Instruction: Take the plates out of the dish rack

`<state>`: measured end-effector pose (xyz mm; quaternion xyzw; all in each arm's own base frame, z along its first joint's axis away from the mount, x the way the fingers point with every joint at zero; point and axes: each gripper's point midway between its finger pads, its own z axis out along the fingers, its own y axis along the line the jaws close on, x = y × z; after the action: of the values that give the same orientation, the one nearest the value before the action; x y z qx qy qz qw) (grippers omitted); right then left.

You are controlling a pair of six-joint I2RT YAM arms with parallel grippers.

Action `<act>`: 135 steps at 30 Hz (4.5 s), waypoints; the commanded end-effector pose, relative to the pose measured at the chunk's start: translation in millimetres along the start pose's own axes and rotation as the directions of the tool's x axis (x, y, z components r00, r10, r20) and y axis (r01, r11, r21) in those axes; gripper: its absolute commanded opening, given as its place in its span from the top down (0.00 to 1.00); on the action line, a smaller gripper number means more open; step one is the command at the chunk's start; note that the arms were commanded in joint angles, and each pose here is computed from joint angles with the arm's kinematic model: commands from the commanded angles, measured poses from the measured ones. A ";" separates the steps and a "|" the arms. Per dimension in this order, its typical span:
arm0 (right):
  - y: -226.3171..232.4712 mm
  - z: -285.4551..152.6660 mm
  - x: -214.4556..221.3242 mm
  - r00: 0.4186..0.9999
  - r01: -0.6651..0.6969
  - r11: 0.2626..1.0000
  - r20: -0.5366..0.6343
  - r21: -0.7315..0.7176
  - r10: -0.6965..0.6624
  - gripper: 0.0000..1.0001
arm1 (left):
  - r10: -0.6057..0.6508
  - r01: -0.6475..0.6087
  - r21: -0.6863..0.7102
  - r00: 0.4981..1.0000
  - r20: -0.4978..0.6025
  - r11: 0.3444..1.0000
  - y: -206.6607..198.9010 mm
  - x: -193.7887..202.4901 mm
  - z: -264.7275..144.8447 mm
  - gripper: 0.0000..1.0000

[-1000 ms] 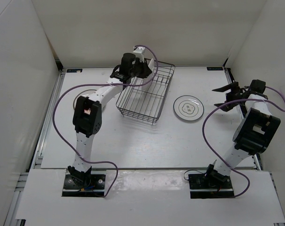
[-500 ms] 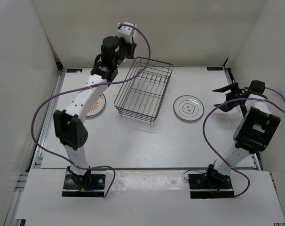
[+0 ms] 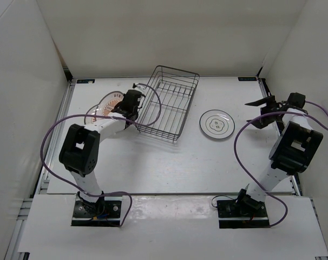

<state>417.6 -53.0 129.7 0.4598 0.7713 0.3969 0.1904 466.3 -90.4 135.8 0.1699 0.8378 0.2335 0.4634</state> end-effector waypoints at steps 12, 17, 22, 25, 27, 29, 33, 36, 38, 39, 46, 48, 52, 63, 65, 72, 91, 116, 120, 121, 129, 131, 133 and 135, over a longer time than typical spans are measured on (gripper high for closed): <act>-7.9 -12.1 -27.7 0.998 -0.046 0.999 0.048 -0.014 0.047 0.12 | -0.158 0.152 -0.118 0.986 -0.048 0.981 22.3 0.2 6.6 0.79; -9.4 -12.7 -29.6 0.998 -0.040 0.999 0.053 -0.015 0.041 0.12 | -0.218 0.203 -0.130 0.970 -0.112 0.971 24.7 22.3 6.1 0.68; -10.4 -12.2 -31.2 0.998 -0.045 0.999 0.050 -0.015 0.046 0.12 | -0.238 0.216 -0.151 0.960 -0.147 0.965 30.1 34.4 3.6 0.44; -11.4 -12.6 -32.0 0.998 -0.044 0.999 0.051 -0.016 0.044 0.12 | -0.234 0.208 -0.168 0.961 -0.150 0.963 35.0 34.2 2.0 0.15; -12.0 -12.4 -31.7 0.998 -0.042 0.999 0.049 -0.013 0.043 0.12 | -0.240 0.212 -0.187 0.961 -0.141 0.959 41.3 28.2 1.1 0.06; -12.5 -12.7 -31.4 0.998 -0.042 0.999 0.051 -0.011 0.043 0.12 | -0.236 0.205 -0.191 0.959 -0.156 0.960 43.9 28.8 -0.1 0.00; -12.6 -14.5 -28.0 0.998 -0.035 0.999 0.048 -0.006 0.036 0.12 | -0.286 0.267 -0.139 0.948 -0.140 0.954 50.4 -6.8 -4.1 0.00; -14.7 -14.5 -26.0 0.998 -0.036 0.999 0.044 -0.002 0.036 0.12 | -0.386 0.382 -0.066 0.921 -0.053 0.922 62.2 -57.0 -9.7 0.00; -15.2 -14.5 -25.6 0.998 -0.033 0.999 0.044 -0.002 0.033 0.12 | -0.475 0.475 0.025 0.880 0.022 0.880 67.1 -91.6 -12.9 0.00; -15.0 -14.1 -25.1 0.999 -0.032 0.999 0.043 -0.002 0.032 0.12 | -0.498 0.485 0.174 0.867 0.035 0.857 49.1 -109.9 -16.8 0.00; -16.4 -15.2 -23.7 0.999 -0.030 1.000 0.044 0.000 0.030 0.12 | -0.613 0.476 0.676 0.789 -0.046 0.562 -31.6 -151.5 -30.5 0.00; -15.5 -16.3 -23.1 0.999 -0.027 1.000 0.045 -0.001 0.027 0.12 | -0.584 0.477 0.688 0.806 -0.096 0.546 -48.0 -143.4 -29.3 0.00; -12.8 -18.6 -24.1 0.998 -0.020 1.000 0.052 -0.004 0.020 0.12 | -0.528 0.474 0.653 0.839 -0.132 0.590 -65.9 -118.5 -17.0 0.02; -13.2 -22.3 -26.3 0.998 -0.016 1.000 0.059 -0.004 0.017 0.12 | -0.459 0.526 0.656 0.838 -0.293 0.541 -108.7 -69.6 -2.7 0.48; -13.0 -22.6 -27.2 0.998 -0.018 1.000 0.062 -0.006 0.018 0.12 | -0.458 0.541 0.641 0.832 -0.312 0.545 -110.3 -62.5 -4.3 0.58; -16.9 -22.2 -28.3 0.998 -0.031 1.000 0.061 -0.003 0.031 0.12 | -0.471 0.549 0.581 0.831 -0.296 0.601 -112.7 -50.4 -15.3 0.73; -17.2 -21.6 -31.1 0.997 -0.032 0.999 0.065 -0.007 0.032 0.12 | -0.569 0.643 0.268 0.763 -0.308 0.717 -90.5 -2.8 -21.8 1.00; -17.2 -25.6 -52.1 0.995 -0.005 1.000 0.101 -0.008 0.006 0.10 | -0.638 0.532 0.600 0.768 -0.046 0.597 -6.3 -139.8 -67.6 0.00; -34.3 -20.1 -46.2 0.995 -0.041 0.999 0.087 0.026 0.038 0.10 | -0.709 0.523 0.637 0.703 0.053 0.566 41.5 -143.6 -111.0 0.00; -36.0 -18.7 -45.7 0.995 -0.040 0.999 0.088 0.034 0.036 0.10 | -0.720 0.584 0.583 0.694 0.004 0.565 47.9 -100.1 -99.6 0.00; -33.7 -15.6 -55.2 0.996 0.025 0.998 0.079 0.057 -0.029 0.10 | -0.675 0.669 0.095 0.733 0.079 0.737 107.1 78.6 -109.5 0.00; -33.2 -13.3 -55.4 0.997 0.023 0.998 0.073 0.054 -0.027 0.10 | -0.633 0.635 -0.003 0.771 0.075 0.773 103.7 124.7 -108.2 0.00; -33.8 -8.9 -52.7 0.998 0.011 0.998 0.061 0.058 -0.014 0.10 | -0.615 0.619 -0.053 0.785 0.069 0.784 104.6 148.0 -113.5 0.00; -31.8 -8.8 -48.8 0.998 0.020 0.997 0.061 0.075 -0.025 0.10 | -0.632 0.629 -0.100 0.775 0.000 0.771 98.5 172.8 -117.6 0.00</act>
<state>417.2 -96.5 104.9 0.4576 0.7851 0.3666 0.1993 296.2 22.7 119.6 -0.1181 0.8534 0.0409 0.5061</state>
